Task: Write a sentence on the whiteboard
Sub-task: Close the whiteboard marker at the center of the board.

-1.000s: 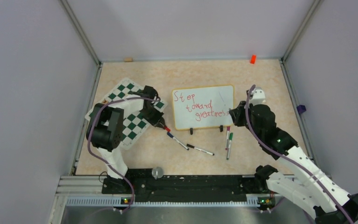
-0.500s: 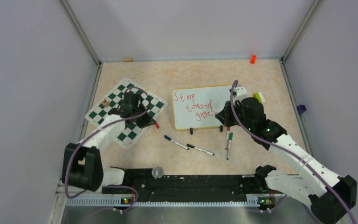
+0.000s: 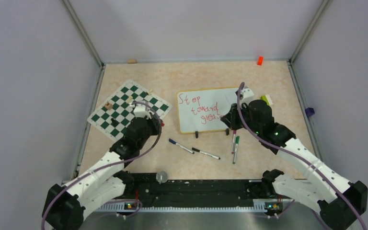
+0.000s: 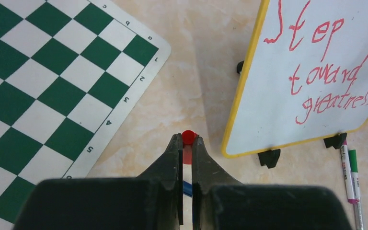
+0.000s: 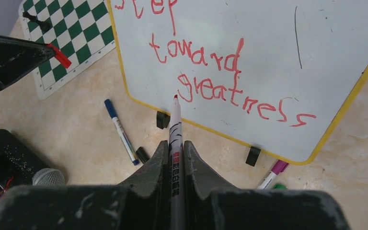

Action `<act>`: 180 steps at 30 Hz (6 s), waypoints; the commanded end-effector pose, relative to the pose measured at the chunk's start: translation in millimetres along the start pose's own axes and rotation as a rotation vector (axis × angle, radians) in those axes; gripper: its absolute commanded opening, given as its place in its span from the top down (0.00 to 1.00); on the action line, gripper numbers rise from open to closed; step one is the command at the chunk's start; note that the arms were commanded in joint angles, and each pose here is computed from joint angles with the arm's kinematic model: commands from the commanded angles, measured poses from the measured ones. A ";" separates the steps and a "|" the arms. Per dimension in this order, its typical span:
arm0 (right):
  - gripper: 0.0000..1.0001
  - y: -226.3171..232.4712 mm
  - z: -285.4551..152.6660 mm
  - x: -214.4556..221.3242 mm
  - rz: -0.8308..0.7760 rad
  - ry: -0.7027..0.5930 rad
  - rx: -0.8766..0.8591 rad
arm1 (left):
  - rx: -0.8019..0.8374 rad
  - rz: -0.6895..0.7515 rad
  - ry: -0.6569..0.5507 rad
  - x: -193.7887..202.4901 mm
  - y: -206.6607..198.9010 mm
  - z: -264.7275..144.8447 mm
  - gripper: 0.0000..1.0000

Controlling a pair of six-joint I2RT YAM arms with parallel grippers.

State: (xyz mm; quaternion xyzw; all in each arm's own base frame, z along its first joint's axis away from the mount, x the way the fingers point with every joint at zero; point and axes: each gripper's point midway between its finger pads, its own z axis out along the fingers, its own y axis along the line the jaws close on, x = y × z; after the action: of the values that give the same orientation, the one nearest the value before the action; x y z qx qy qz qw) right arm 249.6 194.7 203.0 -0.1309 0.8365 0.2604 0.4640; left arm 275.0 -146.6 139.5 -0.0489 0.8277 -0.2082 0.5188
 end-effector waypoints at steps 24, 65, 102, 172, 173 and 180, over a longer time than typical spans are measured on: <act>1.00 12.8 -40.3 -2.3 0.032 -0.052 -0.041 | 0.374 0.578 0.216 141.7 -91.1 -25.9 1.00; 1.00 6.0 -40.4 -5.0 0.007 -0.048 0.000 | 0.423 0.758 0.405 161.5 -99.3 -35.7 0.42; 1.00 69.4 -36.2 84.7 0.173 0.298 -0.401 | 0.691 0.643 0.057 130.9 -157.6 -35.8 1.00; 1.00 62.3 -9.9 114.8 0.126 0.394 -0.309 | 0.834 0.726 -0.047 144.4 -162.1 -49.9 1.00; 1.00 63.0 -10.4 113.8 0.126 0.392 -0.313 | 0.833 0.726 -0.045 145.0 -161.7 -49.7 1.00; 1.00 68.4 -13.7 104.8 0.125 0.372 -0.335 | 0.837 0.729 -0.045 145.0 -162.9 -50.1 1.00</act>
State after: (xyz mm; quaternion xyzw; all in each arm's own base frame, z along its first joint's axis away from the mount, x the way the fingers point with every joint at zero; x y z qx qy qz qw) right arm 144.3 235.1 109.3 -0.1808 0.8836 0.3730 0.2179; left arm 144.2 -315.2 84.1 0.4502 0.6474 -0.3085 0.5320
